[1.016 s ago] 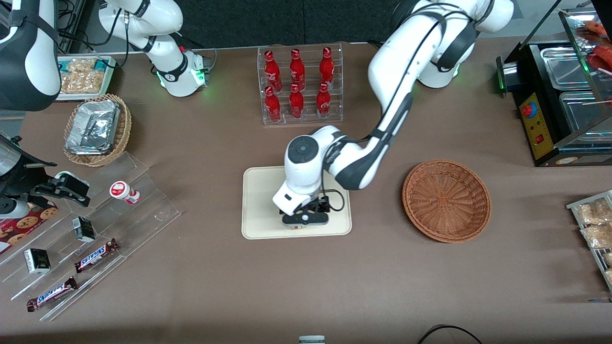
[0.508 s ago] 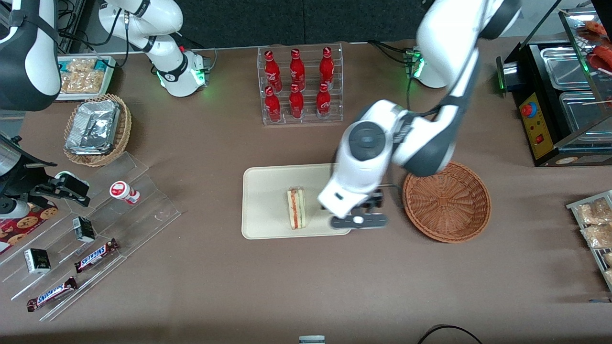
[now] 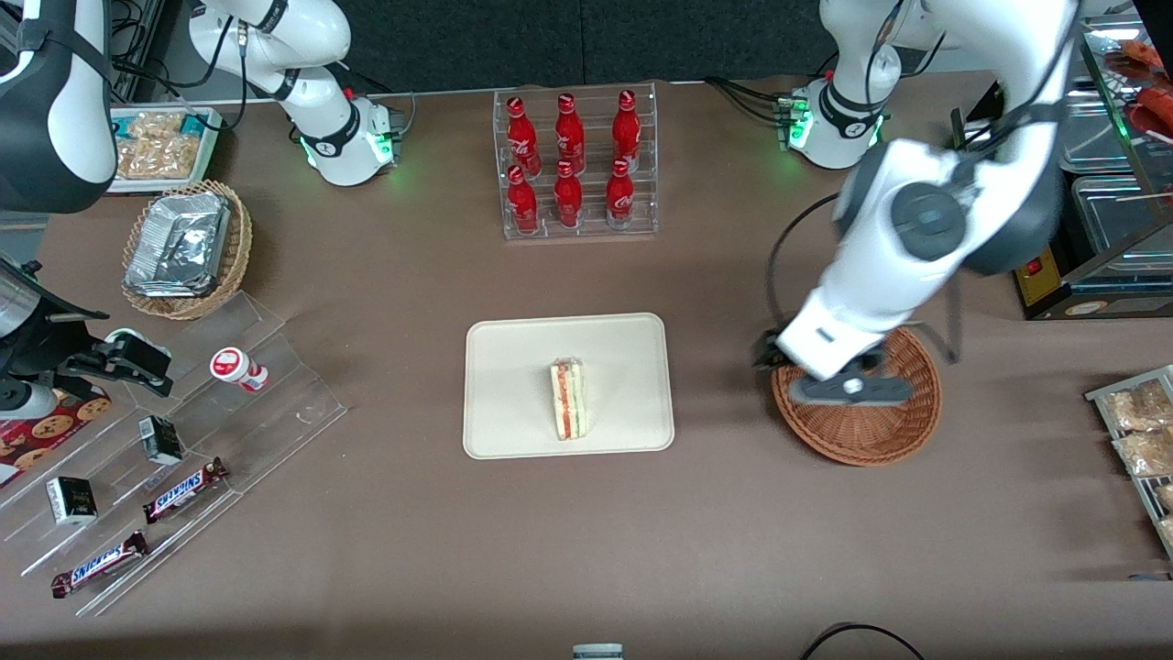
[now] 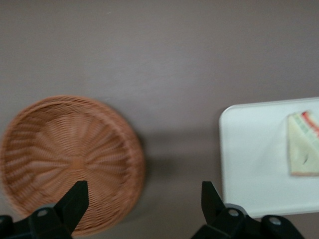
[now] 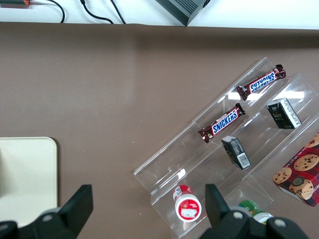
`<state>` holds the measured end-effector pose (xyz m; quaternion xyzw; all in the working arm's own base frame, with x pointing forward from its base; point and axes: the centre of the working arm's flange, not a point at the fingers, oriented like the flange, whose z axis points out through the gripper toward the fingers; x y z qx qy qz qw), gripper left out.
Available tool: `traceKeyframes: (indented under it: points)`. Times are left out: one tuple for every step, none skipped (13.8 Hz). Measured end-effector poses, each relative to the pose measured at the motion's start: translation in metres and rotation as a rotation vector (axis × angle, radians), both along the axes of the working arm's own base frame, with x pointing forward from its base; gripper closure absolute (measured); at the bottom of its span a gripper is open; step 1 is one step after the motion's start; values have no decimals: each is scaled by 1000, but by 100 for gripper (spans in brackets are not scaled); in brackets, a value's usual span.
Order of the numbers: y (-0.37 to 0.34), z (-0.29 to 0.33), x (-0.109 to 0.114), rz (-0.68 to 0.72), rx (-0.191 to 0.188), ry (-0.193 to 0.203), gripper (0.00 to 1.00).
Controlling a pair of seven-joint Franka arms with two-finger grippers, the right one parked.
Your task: Place sandwich from basket to tray
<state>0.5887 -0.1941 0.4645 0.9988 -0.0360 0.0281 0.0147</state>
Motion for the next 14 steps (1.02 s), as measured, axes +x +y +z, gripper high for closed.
traceKeyframes:
  points:
    - [27, 11, -6, -15, 3, 9, 0]
    - [53, 22, -11, -23, 10, 22, 0]
    - [77, 36, -16, -27, 16, 34, 0]
    - [99, 50, -20, -31, 22, 42, 0]
    - [118, 66, -26, -32, 26, 55, 0]
    - [130, 83, -30, -30, 28, 66, 0]
    - [136, 104, -33, -26, 30, 68, 0]
    - [136, 124, -36, -27, 32, 62, 0]
    - [135, 141, -37, -30, 33, 54, 0]
    - [134, 154, -39, -32, 34, 45, 0]
    - [133, 161, -39, -32, 34, 36, 0]
    - [133, 164, -39, -32, 33, 30, 0]
    - [133, 166, -38, -32, 33, 26, 0]
    - [133, 167, -38, -32, 33, 23, 0]
